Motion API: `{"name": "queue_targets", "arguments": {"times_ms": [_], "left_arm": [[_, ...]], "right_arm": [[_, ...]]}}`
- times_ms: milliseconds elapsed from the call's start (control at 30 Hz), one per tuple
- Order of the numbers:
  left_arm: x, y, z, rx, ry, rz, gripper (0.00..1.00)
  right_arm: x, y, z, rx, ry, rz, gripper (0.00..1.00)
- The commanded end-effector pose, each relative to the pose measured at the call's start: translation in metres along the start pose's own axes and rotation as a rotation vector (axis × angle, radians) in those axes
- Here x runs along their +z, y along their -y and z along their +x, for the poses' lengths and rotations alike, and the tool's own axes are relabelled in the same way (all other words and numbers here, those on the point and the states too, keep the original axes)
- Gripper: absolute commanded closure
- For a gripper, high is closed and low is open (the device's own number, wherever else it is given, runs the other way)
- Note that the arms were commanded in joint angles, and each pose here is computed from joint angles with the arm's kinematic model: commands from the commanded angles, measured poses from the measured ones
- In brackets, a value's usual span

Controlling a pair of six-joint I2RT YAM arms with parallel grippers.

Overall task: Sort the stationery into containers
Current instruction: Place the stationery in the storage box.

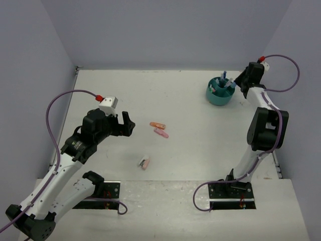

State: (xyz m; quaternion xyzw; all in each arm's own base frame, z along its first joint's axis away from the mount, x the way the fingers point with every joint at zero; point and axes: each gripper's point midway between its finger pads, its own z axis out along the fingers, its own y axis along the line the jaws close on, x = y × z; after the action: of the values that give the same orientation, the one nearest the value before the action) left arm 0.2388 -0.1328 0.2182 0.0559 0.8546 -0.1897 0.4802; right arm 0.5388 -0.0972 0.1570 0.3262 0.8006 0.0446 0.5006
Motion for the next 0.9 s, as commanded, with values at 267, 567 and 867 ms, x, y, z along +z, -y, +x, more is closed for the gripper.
{"name": "queue_targets", "arguments": {"times_ms": [267, 567, 867], "left_arm": [[0.002, 0.0, -0.007, 0.019, 0.031, 0.002, 0.0], [0.003, 0.001, -0.006, 0.021, 0.028, 0.008, 0.0], [0.002, -0.012, -0.01, -0.002, 0.048, -0.071, 0.0]], "right_arm": [[0.003, -0.005, 0.011, -0.022, -0.077, -0.025, 0.83], [-0.009, -0.012, 0.002, -0.03, -0.078, -0.045, 0.62], [-0.066, -0.034, -0.046, 0.0, 0.056, -0.121, 0.57]]}}
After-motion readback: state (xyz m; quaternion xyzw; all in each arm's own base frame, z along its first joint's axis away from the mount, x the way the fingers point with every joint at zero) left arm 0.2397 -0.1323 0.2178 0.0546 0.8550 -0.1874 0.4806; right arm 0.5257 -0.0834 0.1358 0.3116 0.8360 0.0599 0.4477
